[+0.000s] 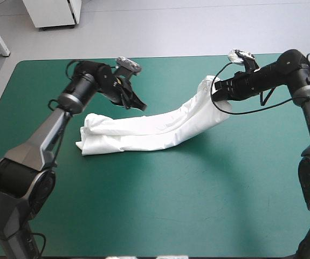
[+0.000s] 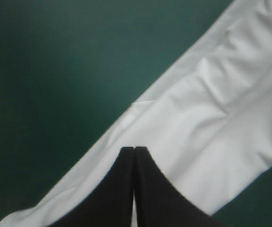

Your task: Fold the cloth

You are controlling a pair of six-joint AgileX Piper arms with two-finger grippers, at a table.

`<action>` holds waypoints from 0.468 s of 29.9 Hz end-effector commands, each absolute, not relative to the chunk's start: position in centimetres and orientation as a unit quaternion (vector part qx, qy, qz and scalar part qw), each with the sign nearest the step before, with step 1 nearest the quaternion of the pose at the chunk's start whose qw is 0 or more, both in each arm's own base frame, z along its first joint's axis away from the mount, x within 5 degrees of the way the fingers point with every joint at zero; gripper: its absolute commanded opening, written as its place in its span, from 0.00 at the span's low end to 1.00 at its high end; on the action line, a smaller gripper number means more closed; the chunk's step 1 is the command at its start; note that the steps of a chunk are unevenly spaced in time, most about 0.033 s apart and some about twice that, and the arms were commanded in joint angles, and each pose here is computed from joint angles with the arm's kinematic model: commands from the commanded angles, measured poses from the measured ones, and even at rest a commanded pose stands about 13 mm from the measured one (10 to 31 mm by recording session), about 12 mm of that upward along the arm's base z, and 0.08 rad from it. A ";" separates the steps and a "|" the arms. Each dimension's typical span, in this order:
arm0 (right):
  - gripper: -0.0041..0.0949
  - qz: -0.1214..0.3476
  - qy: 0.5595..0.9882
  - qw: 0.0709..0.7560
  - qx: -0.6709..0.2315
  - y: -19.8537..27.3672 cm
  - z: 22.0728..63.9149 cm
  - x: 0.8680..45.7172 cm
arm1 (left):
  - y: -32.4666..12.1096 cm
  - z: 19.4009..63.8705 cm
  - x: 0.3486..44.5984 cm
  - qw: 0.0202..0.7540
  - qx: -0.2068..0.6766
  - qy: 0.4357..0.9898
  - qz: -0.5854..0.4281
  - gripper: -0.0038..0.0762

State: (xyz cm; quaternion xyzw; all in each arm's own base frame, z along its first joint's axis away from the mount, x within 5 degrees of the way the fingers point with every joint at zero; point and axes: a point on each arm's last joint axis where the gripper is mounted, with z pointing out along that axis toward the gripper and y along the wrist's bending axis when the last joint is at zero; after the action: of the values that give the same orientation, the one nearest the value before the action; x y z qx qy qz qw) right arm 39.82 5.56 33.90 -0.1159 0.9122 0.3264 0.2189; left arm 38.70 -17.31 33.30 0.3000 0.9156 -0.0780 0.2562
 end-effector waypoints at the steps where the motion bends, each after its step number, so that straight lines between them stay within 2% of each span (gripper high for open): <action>1: 0.03 0.390 0.867 0.280 -0.132 6.8 38.4 38.4 | -13.0 40.4 36.6 0.346 0.252 0.901 -0.071 0.04; 4: 0.03 0.424 0.848 0.283 -0.144 8.4 39.0 38.1 | -9.4 43.4 35.2 0.386 0.214 0.896 -0.057 0.04; 9: 0.03 0.440 0.831 0.294 -0.170 12.4 39.4 37.6 | -4.4 47.1 32.7 0.437 0.155 0.886 -0.029 0.04; 14: 0.03 0.449 0.815 0.312 -0.191 17.0 39.6 36.8 | -2.4 49.9 30.0 0.483 0.129 0.866 -0.011 0.04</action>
State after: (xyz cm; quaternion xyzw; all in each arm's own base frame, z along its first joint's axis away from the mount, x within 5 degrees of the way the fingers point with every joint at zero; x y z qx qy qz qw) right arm 38.57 15.01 35.38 -0.1791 0.8557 0.4168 0.2489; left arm 32.72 -3.04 46.04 0.1457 0.9013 -0.0117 0.4078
